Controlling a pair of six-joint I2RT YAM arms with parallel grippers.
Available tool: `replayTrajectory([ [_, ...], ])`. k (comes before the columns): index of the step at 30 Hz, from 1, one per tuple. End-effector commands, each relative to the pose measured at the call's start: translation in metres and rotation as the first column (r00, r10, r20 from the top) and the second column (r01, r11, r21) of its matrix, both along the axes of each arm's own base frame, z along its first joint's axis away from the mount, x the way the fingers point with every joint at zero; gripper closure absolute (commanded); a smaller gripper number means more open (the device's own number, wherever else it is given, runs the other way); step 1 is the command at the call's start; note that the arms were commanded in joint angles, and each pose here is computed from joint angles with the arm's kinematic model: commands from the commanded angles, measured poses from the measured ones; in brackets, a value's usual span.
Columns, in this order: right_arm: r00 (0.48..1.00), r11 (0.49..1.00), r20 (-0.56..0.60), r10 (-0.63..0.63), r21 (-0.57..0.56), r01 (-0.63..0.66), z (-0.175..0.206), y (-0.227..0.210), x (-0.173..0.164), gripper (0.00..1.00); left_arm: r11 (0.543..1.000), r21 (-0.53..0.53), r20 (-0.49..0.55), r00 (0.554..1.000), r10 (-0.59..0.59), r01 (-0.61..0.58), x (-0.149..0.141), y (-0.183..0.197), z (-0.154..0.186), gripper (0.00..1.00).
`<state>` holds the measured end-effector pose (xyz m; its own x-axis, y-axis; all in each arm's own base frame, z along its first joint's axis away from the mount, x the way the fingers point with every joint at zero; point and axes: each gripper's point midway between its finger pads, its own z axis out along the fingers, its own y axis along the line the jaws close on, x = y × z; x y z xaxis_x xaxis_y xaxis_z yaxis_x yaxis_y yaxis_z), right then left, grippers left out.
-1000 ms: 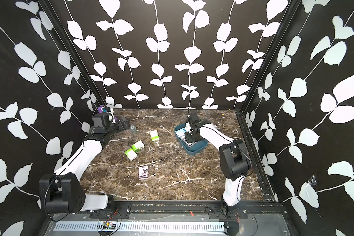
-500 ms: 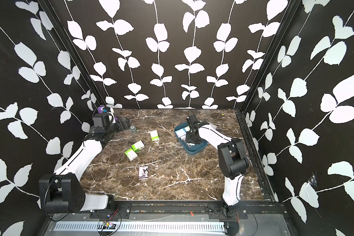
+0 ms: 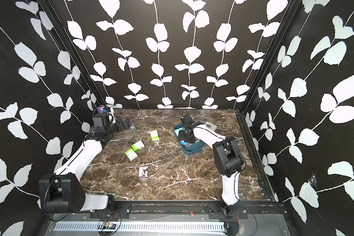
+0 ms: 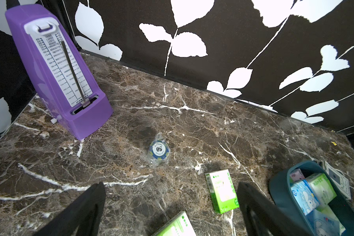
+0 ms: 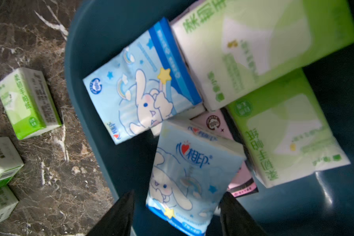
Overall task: Put the pocket tissues into the storage box
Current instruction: Place the pocket tissues in the storage box.
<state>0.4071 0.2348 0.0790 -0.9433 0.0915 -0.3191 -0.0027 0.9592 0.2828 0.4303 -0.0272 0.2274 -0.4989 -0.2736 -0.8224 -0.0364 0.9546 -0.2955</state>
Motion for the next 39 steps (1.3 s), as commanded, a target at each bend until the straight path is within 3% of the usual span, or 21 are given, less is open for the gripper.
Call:
replayTrajectory([
  [1,0.999,0.996,0.022,-0.032,0.078,0.031,0.011,0.010,0.011,0.30,1.000,0.009,0.037,0.999,0.000,-0.001,-0.001,0.002,0.012,0.01],
  [8,0.999,0.999,0.030,-0.036,0.038,0.034,0.015,-0.009,0.013,0.33,1.000,0.024,0.039,0.999,0.001,-0.002,-0.002,0.004,0.012,0.01],
  [15,0.999,0.997,0.032,0.009,-0.079,-0.007,0.020,-0.028,0.019,0.47,1.000,0.012,0.038,0.999,0.001,-0.001,-0.002,0.003,0.011,0.01],
  [20,0.999,0.997,0.029,0.032,-0.076,-0.030,0.019,-0.023,0.025,0.56,1.000,0.017,0.041,0.999,0.004,-0.005,-0.003,0.004,0.013,0.01],
  [39,0.998,0.997,-0.037,0.046,-0.063,-0.048,-0.006,-0.017,0.022,0.57,1.000,0.025,0.050,0.999,0.006,-0.007,-0.002,0.005,0.018,0.01],
])
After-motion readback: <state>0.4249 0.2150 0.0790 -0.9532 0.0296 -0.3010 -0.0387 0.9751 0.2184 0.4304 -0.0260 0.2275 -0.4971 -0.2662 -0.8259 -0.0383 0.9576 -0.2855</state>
